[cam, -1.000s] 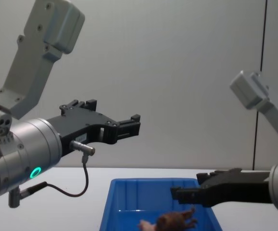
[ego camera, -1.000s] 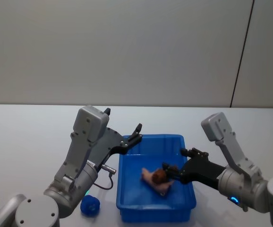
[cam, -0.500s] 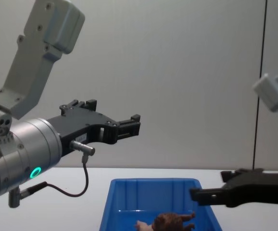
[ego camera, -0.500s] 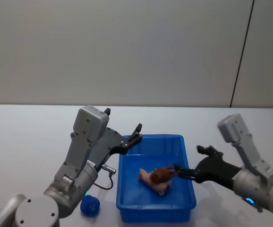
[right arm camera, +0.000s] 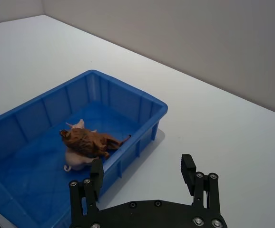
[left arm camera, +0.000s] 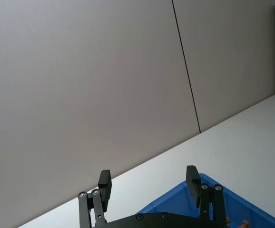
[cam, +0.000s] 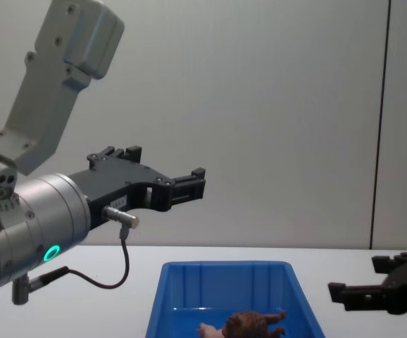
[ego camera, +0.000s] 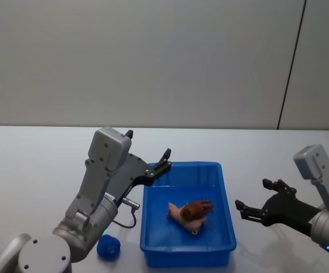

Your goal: Pick up the two dolls from the table and place them into the box.

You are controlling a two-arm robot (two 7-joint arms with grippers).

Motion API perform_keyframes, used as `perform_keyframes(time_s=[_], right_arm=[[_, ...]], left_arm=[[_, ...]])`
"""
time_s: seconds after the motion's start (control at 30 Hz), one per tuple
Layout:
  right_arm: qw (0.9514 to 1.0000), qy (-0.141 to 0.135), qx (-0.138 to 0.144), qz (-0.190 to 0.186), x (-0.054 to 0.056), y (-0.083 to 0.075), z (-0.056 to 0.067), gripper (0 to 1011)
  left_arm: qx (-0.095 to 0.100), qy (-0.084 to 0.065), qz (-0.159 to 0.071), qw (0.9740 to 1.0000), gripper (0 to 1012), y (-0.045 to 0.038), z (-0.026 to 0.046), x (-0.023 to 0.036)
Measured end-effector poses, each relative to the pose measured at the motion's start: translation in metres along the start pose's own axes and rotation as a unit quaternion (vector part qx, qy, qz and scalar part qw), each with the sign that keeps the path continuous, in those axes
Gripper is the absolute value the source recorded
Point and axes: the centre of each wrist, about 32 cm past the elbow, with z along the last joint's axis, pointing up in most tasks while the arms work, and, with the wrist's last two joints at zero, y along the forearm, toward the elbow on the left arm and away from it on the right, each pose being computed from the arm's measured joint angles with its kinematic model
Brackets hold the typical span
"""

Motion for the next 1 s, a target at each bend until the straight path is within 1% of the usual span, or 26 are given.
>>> perform_keyframes(time_s=[0.23, 0.37, 0.4, 0.43, 0.5, 0.53, 0.6, 0.63, 0.67, 0.7, 0.73, 0.83, 0.93, 0.97, 1.0], right_arm=[[1.0, -0.002, 0.0, -0.002, 0.004, -0.006, -0.004, 1001], [1.0, -0.004, 0.0, -0.003, 0.006, -0.01, -0.005, 1001], [1.0, -0.004, -0.001, -0.003, 0.006, -0.01, -0.006, 1001], [1.0, -0.004, -0.001, -0.003, 0.006, -0.011, -0.006, 1001], [1.0, -0.004, -0.001, -0.004, 0.007, -0.012, -0.006, 1001], [1.0, -0.005, -0.001, -0.004, 0.007, -0.012, -0.007, 1001], [1.0, -0.005, -0.001, -0.004, 0.008, -0.013, -0.007, 1001], [1.0, -0.005, -0.001, -0.004, 0.008, -0.013, -0.007, 1001], [1.0, -0.005, -0.001, -0.004, 0.008, -0.013, -0.007, 1001], [1.0, -0.005, -0.001, -0.004, 0.008, -0.014, -0.007, 1001], [1.0, -0.005, -0.001, -0.004, 0.008, -0.014, -0.007, 1001], [1.0, -0.006, -0.001, -0.005, 0.009, -0.015, -0.008, 1001], [1.0, -0.006, -0.001, -0.005, 0.009, -0.015, -0.008, 1001], [1.0, -0.006, -0.001, -0.005, 0.009, -0.015, -0.008, 1001], [1.0, -0.006, -0.001, -0.005, 0.009, -0.015, -0.008, 1001]], left_arm=[[0.005, -0.005, 0.001, 1.0, 1001, 0.0035, 0.0001, 0.0011], [0.021, -0.012, 0.004, 0.9997, 1001, 0.0107, 0.001, 0.003], [0.027, -0.015, 0.005, 0.9995, 1000, 0.0142, 0.0011, 0.004], [0.027, -0.015, 0.005, 0.9995, 1001, 0.0142, 0.0011, 0.004], [0.038, -0.019, 0.008, 0.9991, 1001, 0.0205, 0.0016, 0.0056], [0.047, -0.021, 0.01, 0.9986, 1000, 0.0259, 0.0012, 0.0067], [0.057, -0.022, 0.012, 0.9981, 1000, 0.0308, 0.0, 0.0078], [0.059, -0.021, 0.014, 0.998, 1001, 0.0323, 0.0007, 0.0081], [0.068, -0.022, 0.016, 0.9974, 1000, 0.0381, -0.0001, 0.0092], [0.071, -0.021, 0.017, 0.9971, 1000, 0.0397, -0.0004, 0.0095], [0.077, -0.021, 0.019, 0.9966, 1000, 0.0429, -0.001, 0.0101], [0.1, -0.018, 0.023, 0.9946, 1001, 0.056, -0.0045, 0.0119], [0.114, -0.014, 0.026, 0.9931, 1001, 0.063, -0.0073, 0.0128], [0.123, -0.011, 0.027, 0.9919, 1001, 0.0684, -0.01, 0.0134], [0.127, -0.009, 0.028, 0.9914, 1000, 0.0705, -0.0111, 0.0137]])
